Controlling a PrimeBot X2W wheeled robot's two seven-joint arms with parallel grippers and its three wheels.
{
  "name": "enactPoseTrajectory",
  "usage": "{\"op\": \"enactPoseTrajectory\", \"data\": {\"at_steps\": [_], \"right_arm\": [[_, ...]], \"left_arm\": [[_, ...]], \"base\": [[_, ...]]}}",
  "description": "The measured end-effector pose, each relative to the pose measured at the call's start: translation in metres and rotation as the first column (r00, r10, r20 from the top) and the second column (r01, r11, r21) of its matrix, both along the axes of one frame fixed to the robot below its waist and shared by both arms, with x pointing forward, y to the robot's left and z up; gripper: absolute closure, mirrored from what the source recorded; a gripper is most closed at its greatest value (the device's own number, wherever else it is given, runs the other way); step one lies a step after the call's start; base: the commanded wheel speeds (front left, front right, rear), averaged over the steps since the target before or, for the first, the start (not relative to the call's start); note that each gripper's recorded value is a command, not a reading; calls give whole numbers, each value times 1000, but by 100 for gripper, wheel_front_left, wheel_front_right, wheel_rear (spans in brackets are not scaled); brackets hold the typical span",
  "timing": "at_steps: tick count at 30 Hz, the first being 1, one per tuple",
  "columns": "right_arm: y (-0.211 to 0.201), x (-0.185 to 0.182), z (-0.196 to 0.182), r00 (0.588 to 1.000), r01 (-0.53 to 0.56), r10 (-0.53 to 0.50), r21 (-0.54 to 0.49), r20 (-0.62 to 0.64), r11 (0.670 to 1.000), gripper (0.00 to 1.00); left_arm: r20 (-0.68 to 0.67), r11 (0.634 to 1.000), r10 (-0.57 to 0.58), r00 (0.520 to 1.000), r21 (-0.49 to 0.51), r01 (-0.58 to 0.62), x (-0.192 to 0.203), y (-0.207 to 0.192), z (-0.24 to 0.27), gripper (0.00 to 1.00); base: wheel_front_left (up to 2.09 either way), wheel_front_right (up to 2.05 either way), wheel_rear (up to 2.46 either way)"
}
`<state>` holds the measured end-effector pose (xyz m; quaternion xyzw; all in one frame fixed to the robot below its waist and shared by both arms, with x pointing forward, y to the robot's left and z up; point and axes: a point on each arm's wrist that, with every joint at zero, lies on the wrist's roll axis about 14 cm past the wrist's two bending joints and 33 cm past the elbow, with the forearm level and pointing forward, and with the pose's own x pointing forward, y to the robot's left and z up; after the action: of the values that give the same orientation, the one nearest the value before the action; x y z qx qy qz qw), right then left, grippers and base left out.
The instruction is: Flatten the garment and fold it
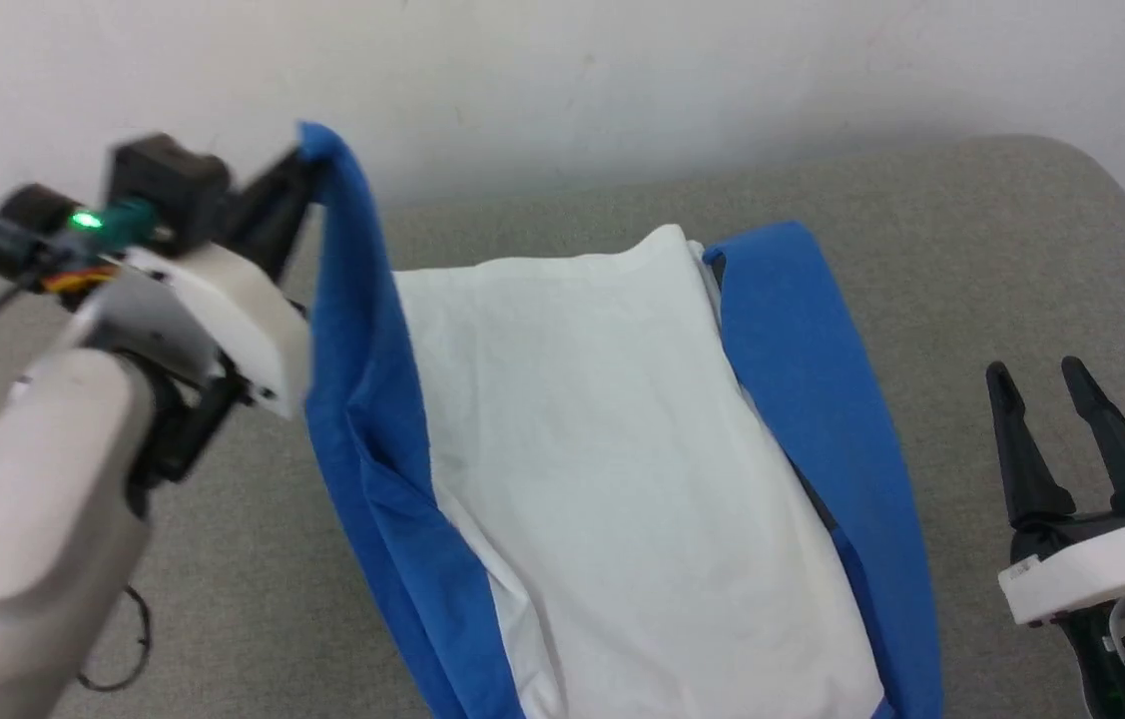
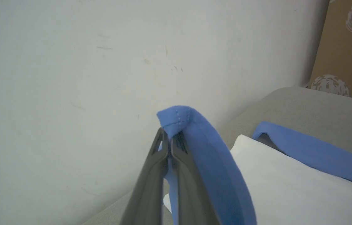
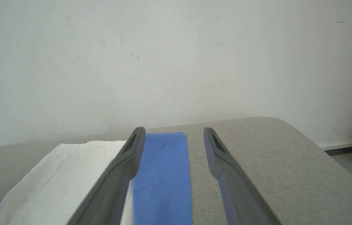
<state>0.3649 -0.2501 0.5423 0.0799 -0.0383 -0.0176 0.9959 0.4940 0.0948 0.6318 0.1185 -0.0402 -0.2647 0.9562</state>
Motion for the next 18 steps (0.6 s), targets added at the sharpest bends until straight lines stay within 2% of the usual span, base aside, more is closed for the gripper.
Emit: {"op": "enactPoseTrajectory", "data": {"at_steps": [7,11,18], "right_arm": [[-4,-10,7,1000,21,-21,6,21,1000,0],[-12,-16,6,999,49,-49,5,16,999,0],[-24,-22,-6,995,99,-99,12,-21,995,0]], "left_arm": [[-72,980,-200,977,-10,199,-38,-84,-21,100],[-108,953,-303,947,-24,302,-54,-134,-39,100],[-201,900,-435,878,-122,418,-75,-214,-69,100]], "base": [[0,0,0],[0,0,0],[0,0,0]]}}
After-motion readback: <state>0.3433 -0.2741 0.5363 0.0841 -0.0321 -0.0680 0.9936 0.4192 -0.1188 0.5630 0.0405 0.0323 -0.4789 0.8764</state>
